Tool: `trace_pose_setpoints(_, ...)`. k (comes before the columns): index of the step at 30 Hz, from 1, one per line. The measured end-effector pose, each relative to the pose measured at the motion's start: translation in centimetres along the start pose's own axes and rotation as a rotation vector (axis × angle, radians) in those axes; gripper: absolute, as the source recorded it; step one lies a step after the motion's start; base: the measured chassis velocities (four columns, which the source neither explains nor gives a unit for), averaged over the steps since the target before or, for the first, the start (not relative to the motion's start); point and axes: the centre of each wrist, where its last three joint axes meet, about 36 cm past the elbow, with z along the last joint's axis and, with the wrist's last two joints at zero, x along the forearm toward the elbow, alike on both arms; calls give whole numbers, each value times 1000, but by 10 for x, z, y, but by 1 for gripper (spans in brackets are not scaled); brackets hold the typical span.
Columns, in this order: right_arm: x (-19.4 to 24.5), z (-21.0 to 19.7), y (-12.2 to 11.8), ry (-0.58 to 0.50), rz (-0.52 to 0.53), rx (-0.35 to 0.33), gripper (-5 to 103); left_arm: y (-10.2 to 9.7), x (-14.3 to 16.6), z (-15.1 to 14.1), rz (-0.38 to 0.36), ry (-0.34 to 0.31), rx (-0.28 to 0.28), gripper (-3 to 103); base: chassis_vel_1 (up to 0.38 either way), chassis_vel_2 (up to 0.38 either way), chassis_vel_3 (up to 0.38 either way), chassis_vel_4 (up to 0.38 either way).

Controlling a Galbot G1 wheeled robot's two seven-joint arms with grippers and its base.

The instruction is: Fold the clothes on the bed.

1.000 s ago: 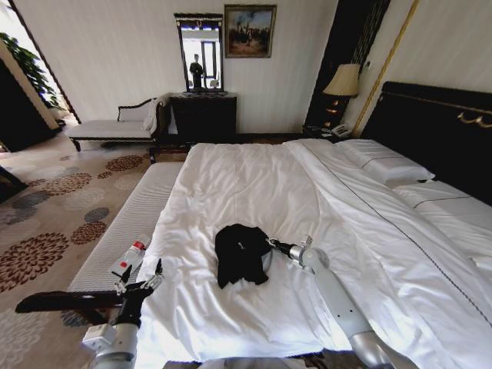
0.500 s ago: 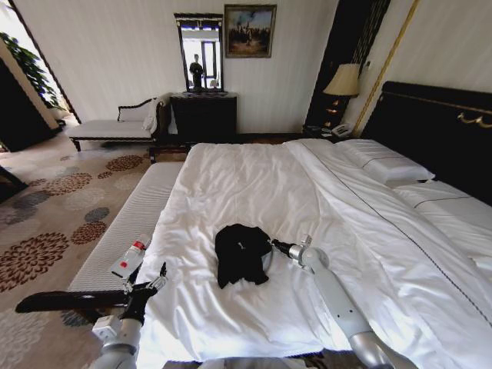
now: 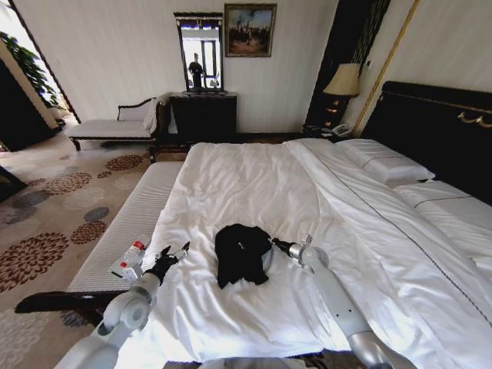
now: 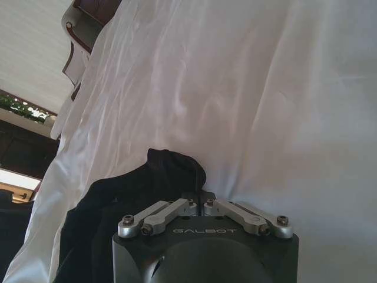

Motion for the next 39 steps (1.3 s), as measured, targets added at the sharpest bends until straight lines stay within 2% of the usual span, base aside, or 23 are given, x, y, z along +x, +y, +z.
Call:
trace_pose_setpoints(2,-1,1,0,0,1,0,1,1,-6,-2,9,2,5,100,0,0,0,0)
trace_pose_setpoints(4,-4,4,0,4,11,5,1,5,-42,-12,37,21,47,100,0,0,0,0)
trace_pose_setpoints(5,-4,4,0,4,11,5,1,5,-42,-12,37,21,47,100,0,0,0,0)
trace_pose_setpoints(6,-5,5,-1,6,17,7,1,5,-57,-13,45,28,72,100,0,0,0,0)
trace_pose_setpoints(9,-6,6,-4,1,25,-3,1,-4,-97,-9,67,66,132,100,0,0,0,0)
trace_pose_setpoints(15,-1,0,-10,-13,33,-6,1,-20,-141,8,79,118,151,100,0,0,0,0)
trace_pose_setpoints(18,1,-2,-11,-17,34,-5,1,-24,-147,13,80,128,149,100,0,0,0,0)
trace_pose_setpoints(22,2,-9,-8,-26,34,0,1,-30,-161,19,62,136,172,100,0,0,0,0)
trace_pose_setpoints(25,1,-11,-6,-25,34,6,1,-27,-172,27,33,154,189,99,0,0,0,0)
trace_pose_setpoints(33,0,-11,-4,-28,38,6,1,-22,-185,38,3,195,179,98,0,0,0,0)
trace_pose_setpoints(37,0,-11,-5,-31,41,5,1,-23,-189,40,0,210,182,94,0,0,0,0)
trace_pose_setpoints(39,1,-13,-5,-35,42,0,1,-23,-192,43,-8,223,180,85,0,0,0,0)
